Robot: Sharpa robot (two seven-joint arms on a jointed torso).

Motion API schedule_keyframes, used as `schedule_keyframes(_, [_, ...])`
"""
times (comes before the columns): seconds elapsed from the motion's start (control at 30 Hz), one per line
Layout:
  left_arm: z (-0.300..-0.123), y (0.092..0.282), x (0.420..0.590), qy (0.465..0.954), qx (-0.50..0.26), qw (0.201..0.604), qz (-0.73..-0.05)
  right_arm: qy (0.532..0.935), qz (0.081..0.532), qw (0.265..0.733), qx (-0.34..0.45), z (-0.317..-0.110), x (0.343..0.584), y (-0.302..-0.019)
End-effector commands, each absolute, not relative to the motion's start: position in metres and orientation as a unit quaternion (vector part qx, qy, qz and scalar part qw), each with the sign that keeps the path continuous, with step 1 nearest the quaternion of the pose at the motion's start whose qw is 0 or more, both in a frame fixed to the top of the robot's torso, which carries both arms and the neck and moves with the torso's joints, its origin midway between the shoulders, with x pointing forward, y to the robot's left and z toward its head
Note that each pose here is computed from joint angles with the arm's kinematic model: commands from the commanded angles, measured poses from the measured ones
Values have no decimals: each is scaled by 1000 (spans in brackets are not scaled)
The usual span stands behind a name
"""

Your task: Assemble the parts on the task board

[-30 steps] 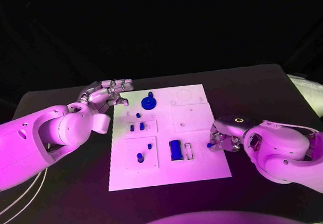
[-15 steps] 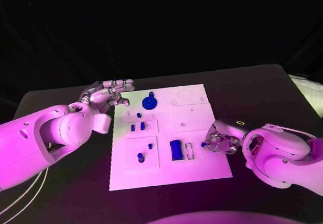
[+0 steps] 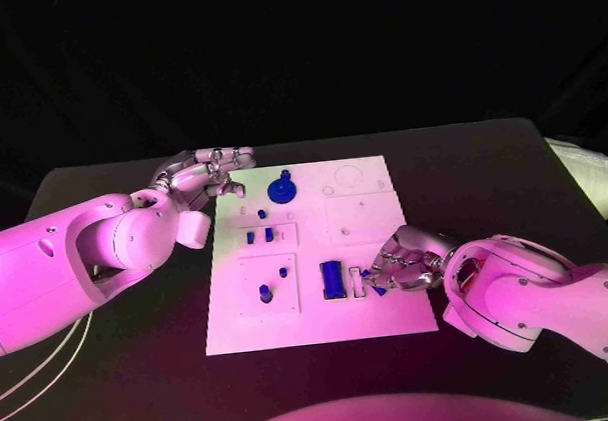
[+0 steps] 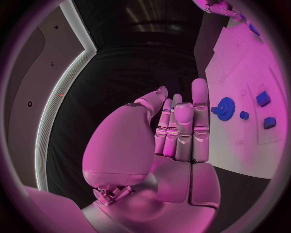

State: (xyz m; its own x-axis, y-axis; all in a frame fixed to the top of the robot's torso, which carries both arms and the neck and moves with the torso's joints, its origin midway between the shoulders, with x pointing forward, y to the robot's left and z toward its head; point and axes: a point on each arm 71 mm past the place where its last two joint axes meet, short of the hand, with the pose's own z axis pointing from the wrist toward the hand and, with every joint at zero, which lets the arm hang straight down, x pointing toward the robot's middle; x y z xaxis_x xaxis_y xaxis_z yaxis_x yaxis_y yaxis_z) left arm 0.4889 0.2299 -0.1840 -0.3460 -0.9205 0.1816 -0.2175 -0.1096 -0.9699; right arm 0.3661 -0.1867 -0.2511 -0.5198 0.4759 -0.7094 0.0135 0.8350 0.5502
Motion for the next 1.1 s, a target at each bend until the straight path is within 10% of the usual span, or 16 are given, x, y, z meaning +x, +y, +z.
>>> schedule_keyframes(0.03, [-183,226,488,596,-471,301,-577,840,261,440,180,-254,365,-185])
schedule_keyframes(1.1, [-183,225,487,600,-468,295,-579,844,245,456,140,-255,369,-173])
